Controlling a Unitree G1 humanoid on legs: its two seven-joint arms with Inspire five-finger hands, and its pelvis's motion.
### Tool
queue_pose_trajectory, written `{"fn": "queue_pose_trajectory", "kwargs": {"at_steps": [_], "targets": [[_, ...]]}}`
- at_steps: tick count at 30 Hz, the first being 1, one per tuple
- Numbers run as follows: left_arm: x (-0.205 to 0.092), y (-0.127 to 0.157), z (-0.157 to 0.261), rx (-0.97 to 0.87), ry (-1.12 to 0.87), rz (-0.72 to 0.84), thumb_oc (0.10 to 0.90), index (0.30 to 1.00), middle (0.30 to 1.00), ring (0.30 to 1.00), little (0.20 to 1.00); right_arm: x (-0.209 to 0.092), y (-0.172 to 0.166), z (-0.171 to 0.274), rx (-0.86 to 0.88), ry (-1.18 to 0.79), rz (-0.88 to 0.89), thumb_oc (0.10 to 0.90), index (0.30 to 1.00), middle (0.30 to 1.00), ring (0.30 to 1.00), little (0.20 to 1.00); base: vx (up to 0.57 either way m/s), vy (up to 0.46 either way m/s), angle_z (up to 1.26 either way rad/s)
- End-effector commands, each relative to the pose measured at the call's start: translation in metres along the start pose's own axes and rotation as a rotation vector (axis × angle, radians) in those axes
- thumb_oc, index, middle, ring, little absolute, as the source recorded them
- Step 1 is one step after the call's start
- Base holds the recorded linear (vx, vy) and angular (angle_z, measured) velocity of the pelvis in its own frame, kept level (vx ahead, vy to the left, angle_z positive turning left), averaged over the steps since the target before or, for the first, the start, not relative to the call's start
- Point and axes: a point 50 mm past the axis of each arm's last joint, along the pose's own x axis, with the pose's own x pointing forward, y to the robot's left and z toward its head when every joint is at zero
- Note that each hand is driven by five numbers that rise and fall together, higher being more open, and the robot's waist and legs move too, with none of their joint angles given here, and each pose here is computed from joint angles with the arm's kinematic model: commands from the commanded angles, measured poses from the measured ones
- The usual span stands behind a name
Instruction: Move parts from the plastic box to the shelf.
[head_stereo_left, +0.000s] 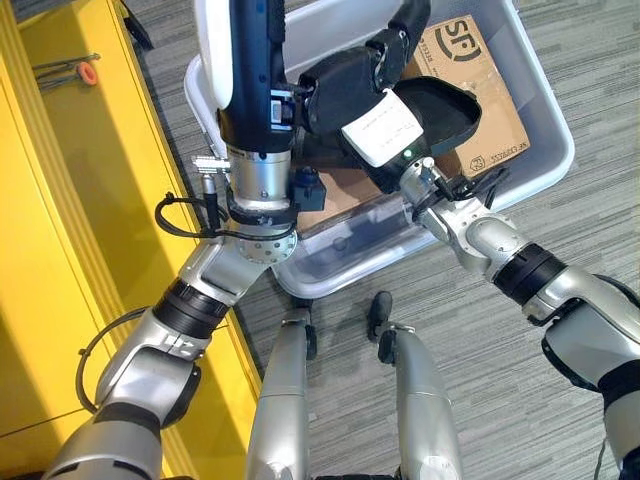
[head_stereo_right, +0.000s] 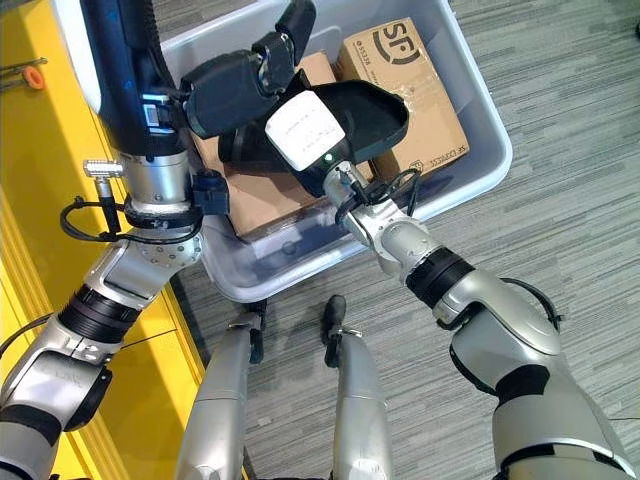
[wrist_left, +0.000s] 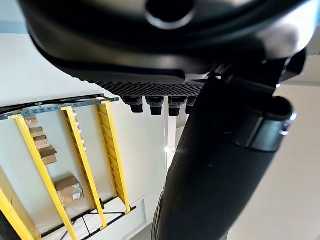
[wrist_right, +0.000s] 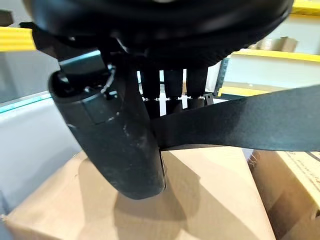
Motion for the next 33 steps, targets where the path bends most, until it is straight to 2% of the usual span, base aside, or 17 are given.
{"fn": "queue_pose_trajectory", "kwargs": {"at_steps": [1,10,20,26,33], "targets": [[0.028,0.019,0.040,-0.154,-0.226,0.101,0.900,1.000,1.000,1.000,1.000,0.017,-0.074,-0.005,-0.108,-0.113,-0.219,0.400,0.300,0.300,0.300,0.300,0.00,-0.056,-0.02],[0.023,0.026,0.039,-0.178,-0.212,0.053,0.900,1.000,1.000,1.000,1.000,0.011,-0.072,-0.003,-0.152,-0.244,-0.108,0.400,0.300,0.300,0.300,0.300,0.01,-0.056,0.00],[0.015,0.038,0.038,-0.215,-0.197,-0.003,0.900,1.000,1.000,1.000,1.000,0.003,-0.082,-0.009,-0.244,-0.353,-0.091,0.400,0.300,0.300,0.300,0.300,0.02,-0.080,0.02],[0.011,0.046,0.038,-0.227,-0.188,-0.031,0.900,1.000,1.000,1.000,1.000,-0.004,-0.082,-0.018,-0.368,-0.391,-0.050,0.400,0.300,0.300,0.300,0.300,0.03,-0.068,0.04],[0.007,0.054,0.037,-0.252,-0.168,-0.047,0.900,1.000,1.000,1.000,1.000,-0.008,-0.084,-0.024,-0.319,-0.391,0.027,0.400,0.300,0.300,0.300,0.300,0.06,-0.055,0.02]]}}
